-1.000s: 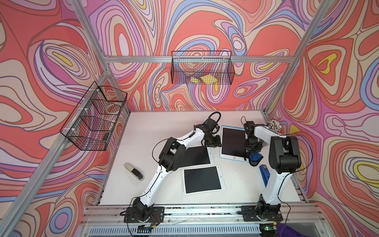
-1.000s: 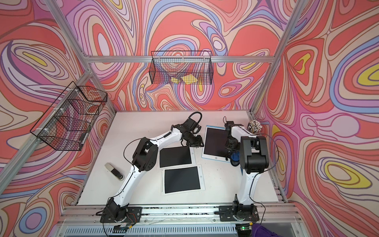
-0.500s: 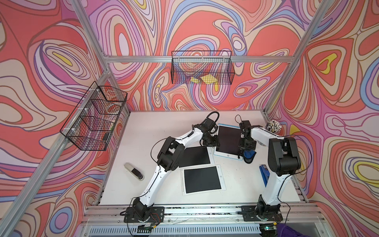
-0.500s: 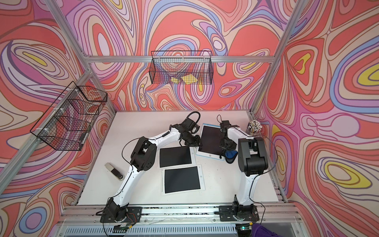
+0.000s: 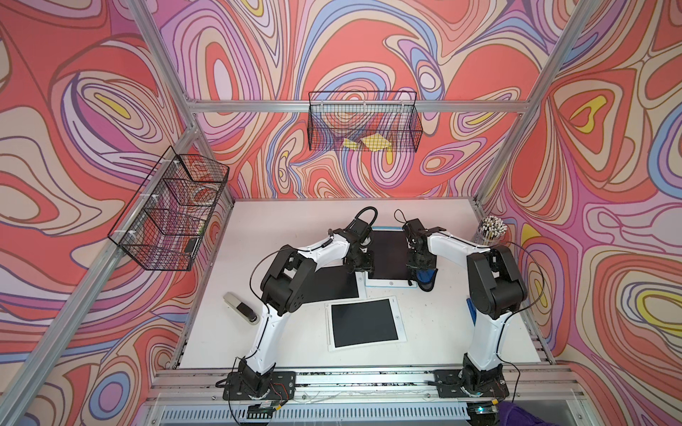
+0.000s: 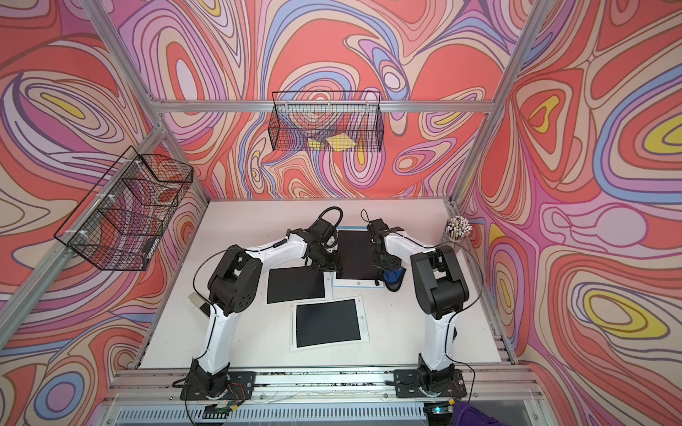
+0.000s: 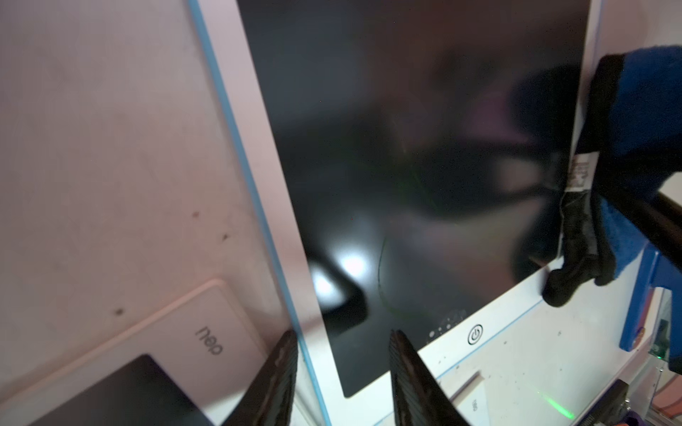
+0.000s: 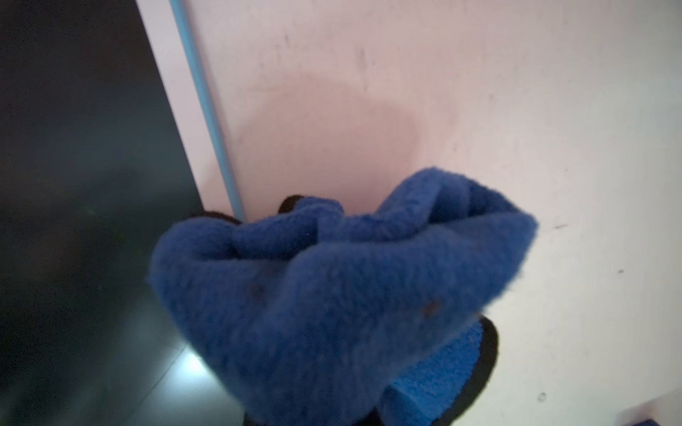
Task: Wipe the drawing tablet
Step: Move the drawing tablet to the center of the board, then wipe the dirt from the drawing tablet.
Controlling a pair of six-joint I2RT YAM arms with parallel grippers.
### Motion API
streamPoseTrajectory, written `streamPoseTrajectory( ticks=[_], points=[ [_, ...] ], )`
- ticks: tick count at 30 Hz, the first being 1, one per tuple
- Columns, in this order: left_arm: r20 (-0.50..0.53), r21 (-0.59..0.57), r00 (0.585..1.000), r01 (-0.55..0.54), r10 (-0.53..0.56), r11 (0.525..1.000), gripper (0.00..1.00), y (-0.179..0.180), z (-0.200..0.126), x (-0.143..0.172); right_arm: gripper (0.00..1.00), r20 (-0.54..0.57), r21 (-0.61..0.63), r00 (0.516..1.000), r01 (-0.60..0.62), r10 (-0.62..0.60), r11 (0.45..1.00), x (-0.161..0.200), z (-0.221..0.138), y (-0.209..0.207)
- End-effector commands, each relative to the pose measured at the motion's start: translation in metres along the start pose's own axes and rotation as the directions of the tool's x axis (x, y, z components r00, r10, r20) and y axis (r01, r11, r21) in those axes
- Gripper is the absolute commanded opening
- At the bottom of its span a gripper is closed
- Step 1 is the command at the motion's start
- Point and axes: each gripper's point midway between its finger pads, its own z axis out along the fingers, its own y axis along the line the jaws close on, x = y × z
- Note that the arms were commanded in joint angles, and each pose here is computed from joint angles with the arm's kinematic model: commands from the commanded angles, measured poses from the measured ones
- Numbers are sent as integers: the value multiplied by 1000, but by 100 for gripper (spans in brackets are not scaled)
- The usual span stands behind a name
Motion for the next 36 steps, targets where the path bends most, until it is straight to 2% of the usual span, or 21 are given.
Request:
streamPoseTrajectory(
  ticks=[1,13,16,20,23,25,29,32,36],
  points=[
    [-94,14,995,-36,37,999,43,-3,20,36,0,-242,-306,966,14,-92,952,78,14,82],
    [-103,-8,994,-33,32,999,43,8,5,57,0,-269,-387,953,26,-140,922,114,-6,108],
    [-88,-20,996,-12,10,1000,43,16,4,52,0,-240,-337,962,40,-128,941,106,-11,98],
    [-32,-16,999,41,-42,999,44,34,-8,21,0,-78,-202,989,108,-126,974,55,-41,77],
    [34,-26,997,74,-73,997,44,48,-22,-14,0,36,-173,989,145,-140,974,15,-68,80],
    [69,-48,995,71,-68,996,44,54,-29,-38,0,72,-174,986,164,-153,971,-5,-75,90],
    [113,-122,994,20,-6,992,44,57,-41,-82,0,62,-216,984,176,-166,960,-27,-57,117],
    [139,-178,988,-34,59,983,48,60,-43,-110,0,-2,-260,985,164,-171,952,-29,-30,133],
    [101,-214,992,-56,79,975,49,75,-27,-127,0,-50,-268,984,149,-168,952,-22,-7,136]
  ],
)
